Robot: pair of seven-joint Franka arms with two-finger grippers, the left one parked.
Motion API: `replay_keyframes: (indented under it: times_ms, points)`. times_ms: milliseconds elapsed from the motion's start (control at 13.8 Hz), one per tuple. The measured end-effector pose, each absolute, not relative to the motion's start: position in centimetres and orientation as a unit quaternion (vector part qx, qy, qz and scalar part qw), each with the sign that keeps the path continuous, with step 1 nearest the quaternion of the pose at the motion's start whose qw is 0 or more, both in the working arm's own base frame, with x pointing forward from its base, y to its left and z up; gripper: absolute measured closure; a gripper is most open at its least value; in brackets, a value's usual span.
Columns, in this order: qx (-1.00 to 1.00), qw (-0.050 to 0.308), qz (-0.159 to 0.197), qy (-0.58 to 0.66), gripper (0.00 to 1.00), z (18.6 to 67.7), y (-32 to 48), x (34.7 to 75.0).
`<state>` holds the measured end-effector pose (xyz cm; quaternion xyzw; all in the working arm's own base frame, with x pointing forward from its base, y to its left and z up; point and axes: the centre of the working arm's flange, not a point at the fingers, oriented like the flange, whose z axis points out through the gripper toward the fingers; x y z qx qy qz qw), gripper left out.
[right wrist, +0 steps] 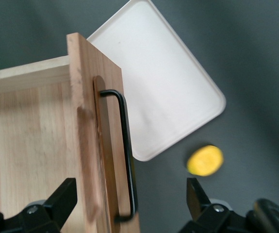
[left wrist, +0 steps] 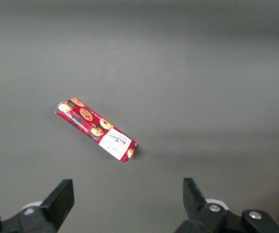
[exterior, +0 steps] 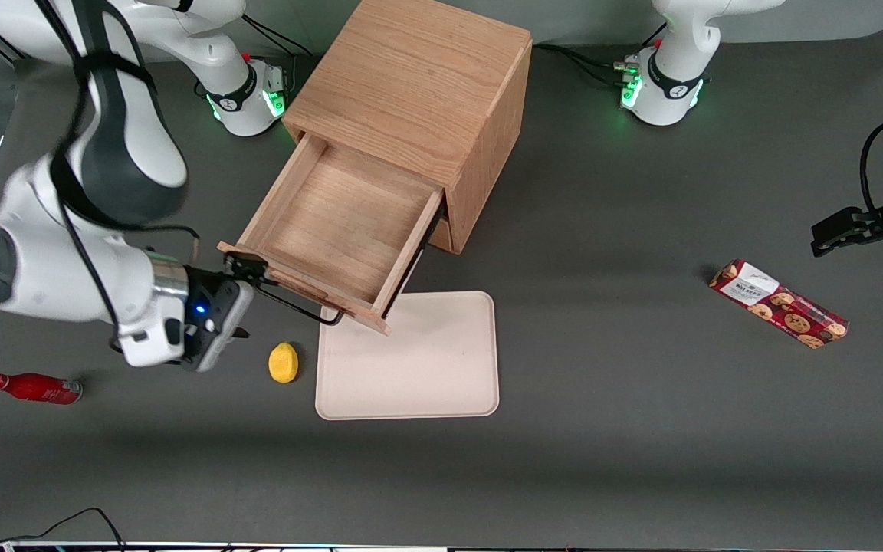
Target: Open upper drawer
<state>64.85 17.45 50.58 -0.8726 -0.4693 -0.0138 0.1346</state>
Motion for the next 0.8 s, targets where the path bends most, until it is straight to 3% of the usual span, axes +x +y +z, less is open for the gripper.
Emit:
replay_keyframes:
  times_ms: [217,579,796]
  points:
    - [-0.872,0.099,-0.014,-0.479,0.0,54.4,15.2,63.4]
    - [-0.971,0.09,0.041,-0.219,0.0,56.5,11.6,59.4]
    - [-0.994,0.028,0.031,-0.097,0.0,56.6,9.3,56.0]
